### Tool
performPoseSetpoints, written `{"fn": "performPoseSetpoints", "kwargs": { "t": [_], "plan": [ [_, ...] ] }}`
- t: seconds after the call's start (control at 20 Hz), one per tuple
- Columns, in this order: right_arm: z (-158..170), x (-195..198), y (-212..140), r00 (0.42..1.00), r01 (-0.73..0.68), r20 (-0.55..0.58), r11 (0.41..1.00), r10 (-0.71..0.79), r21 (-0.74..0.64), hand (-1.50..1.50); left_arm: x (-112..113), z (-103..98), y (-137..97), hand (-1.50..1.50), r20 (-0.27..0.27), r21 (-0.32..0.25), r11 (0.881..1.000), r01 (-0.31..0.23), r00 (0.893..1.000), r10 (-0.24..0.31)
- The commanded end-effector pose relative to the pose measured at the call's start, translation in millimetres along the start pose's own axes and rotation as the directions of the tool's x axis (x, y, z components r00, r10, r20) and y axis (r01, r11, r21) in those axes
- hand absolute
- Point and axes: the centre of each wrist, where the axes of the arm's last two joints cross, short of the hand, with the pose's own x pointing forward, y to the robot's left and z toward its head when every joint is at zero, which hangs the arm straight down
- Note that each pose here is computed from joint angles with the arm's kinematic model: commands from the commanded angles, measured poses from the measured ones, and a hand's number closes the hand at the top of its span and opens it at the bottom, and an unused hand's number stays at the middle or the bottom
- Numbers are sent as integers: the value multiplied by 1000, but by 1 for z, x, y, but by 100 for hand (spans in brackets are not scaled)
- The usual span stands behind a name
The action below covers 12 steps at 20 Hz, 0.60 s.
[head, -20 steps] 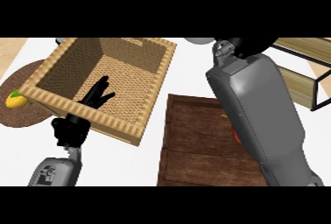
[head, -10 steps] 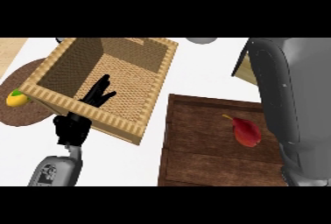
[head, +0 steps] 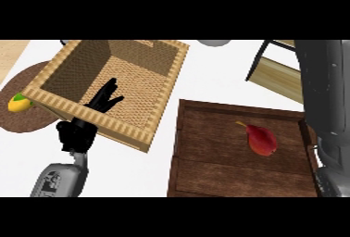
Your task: Pick the cupcake from the tray and place it in the tiered shelf
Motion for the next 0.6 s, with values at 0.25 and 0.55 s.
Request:
{"fn": "performPoseSetpoints", "kwargs": {
  "t": [0.25, 0.55],
  "plan": [
    [-28, -29, 42, 993, -117, -12, 991, 117, -57, 150, -8, 7, -5, 0, -30, -10, 999, 48, 998, -48],
    [-49, -44, 59, 995, -75, 58, 994, 80, -82, 150, -15, -4, -10, 0, -33, -19, 999, 45, 998, -45]
  ]
}}
